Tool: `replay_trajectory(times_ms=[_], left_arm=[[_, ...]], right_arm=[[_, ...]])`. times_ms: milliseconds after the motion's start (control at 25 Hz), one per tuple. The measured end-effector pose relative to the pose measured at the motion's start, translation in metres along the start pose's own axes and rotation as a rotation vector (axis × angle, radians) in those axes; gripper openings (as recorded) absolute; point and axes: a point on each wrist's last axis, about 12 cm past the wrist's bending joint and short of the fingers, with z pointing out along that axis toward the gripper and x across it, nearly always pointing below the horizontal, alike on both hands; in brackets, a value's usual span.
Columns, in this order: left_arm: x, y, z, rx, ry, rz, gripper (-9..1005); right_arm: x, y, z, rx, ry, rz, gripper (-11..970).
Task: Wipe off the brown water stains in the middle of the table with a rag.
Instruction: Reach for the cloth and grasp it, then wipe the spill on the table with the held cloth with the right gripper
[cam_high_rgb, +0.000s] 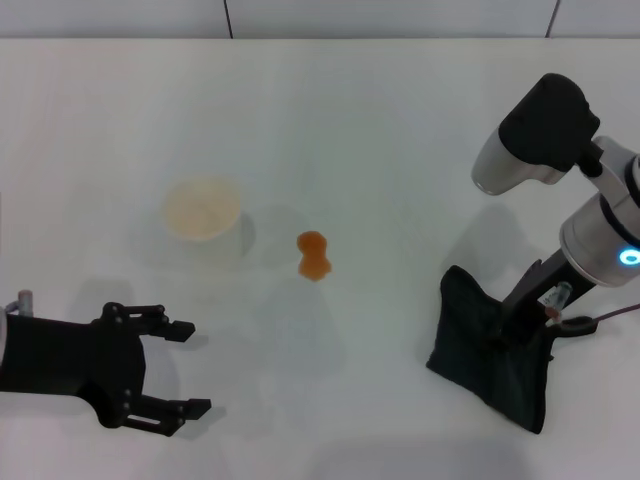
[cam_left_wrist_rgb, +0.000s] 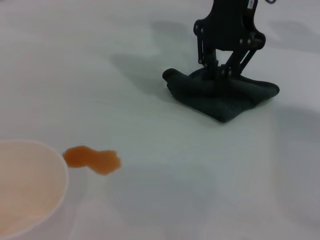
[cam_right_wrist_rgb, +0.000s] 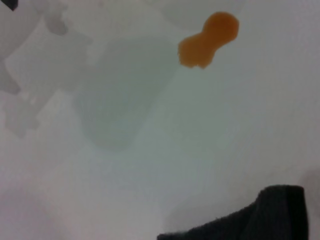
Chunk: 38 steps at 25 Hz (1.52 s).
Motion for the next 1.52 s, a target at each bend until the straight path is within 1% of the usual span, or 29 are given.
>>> replay_trajectory(times_ms=[200,400,600,840,1000,1200,1360,1440,1520], left_arm=[[-0.002,0.003,0.000,-0.012,-0.002,0.008,894],[-0.003,0.003,0.000,-0.014,-0.012,0.011,894],[-0.003,0.003,0.000,-0.013,-0.013,0.009,894],[-0.002,0.002,0.000,-0.013,-0.018,0.005,894],[-0.002,0.000,0.000,-0.007,-0.025,0.003,894],[-0.001,-0.004,0.003,0.009,-0.032,0.004,894],[0.000,-0.005,0.003,0.008,-0.039,0.004,894],[0.001,-0.006,0.003,0.007,-0.039,0.001,894],[0.001,-0.006,0.003,0.007,-0.040,0.000,894]], right_arm=[[0.000,0.001,0.001,-0.005,0.009,-0.002,171],[-0.001,0.000,0.002,0.005,0.011,-0.007,245],[0.000,-0.001,0.005,0.019,0.027,-0.011,235],[-0.001,-0.001,0.004,0.021,0.026,-0.024,76],[-0.006,-0.002,0.003,0.030,0.013,-0.046,63],[-0.027,-0.005,0.000,0.064,-0.026,-0.112,61],[-0.052,-0.010,-0.002,0.098,-0.062,-0.180,60],[-0.069,-0.011,-0.002,0.119,-0.083,-0.231,60],[-0.080,-0.012,-0.001,0.139,-0.101,-0.261,60]])
